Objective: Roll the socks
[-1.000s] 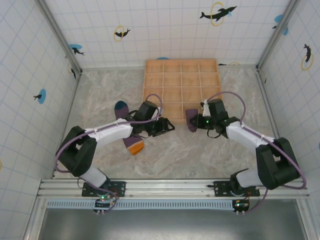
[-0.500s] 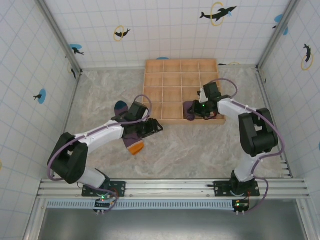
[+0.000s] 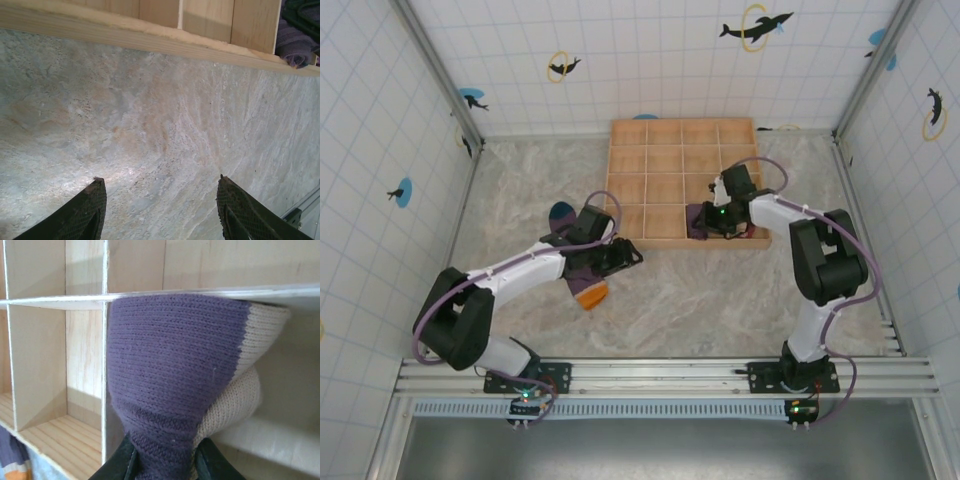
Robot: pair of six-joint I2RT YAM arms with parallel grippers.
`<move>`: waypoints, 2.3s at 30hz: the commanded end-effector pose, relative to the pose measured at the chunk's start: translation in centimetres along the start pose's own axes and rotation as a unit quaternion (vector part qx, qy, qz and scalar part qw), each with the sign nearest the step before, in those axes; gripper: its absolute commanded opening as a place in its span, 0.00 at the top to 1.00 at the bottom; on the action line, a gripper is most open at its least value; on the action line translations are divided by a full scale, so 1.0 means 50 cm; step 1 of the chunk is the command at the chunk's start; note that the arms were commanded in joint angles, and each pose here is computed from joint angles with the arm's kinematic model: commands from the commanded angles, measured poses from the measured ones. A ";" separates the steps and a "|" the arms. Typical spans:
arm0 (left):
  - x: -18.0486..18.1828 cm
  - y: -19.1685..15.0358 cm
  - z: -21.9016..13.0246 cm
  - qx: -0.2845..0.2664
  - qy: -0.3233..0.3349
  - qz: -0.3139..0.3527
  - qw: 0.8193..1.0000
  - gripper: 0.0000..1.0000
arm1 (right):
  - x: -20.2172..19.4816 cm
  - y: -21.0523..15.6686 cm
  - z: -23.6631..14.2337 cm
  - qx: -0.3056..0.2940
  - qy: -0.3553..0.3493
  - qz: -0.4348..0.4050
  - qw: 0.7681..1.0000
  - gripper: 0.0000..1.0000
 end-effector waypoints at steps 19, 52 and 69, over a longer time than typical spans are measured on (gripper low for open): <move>0.029 -0.006 -0.004 -0.006 0.029 0.007 1.000 0.41 | -0.024 -0.088 0.068 -0.021 0.024 -0.083 0.996 0.80; 0.167 -0.052 -0.018 0.027 0.126 -0.054 0.990 0.49 | 0.129 -0.087 -0.103 -0.066 0.038 -0.152 0.985 0.06; 0.162 -0.051 -0.034 0.018 0.136 -0.056 0.989 0.49 | 0.068 -0.067 -0.079 -0.112 -0.041 -0.118 0.986 0.19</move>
Point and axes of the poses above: each hand's point on the last joint's axis, 136 mm out from that joint toward the fingers, its own z axis out along the fingers, its own x axis along the line the jaws close on, y = z × x, the point moved 9 cm from there along -z, back along the fingers, and after that the axes turned 9 degrees about z, right-handed, at the moved point
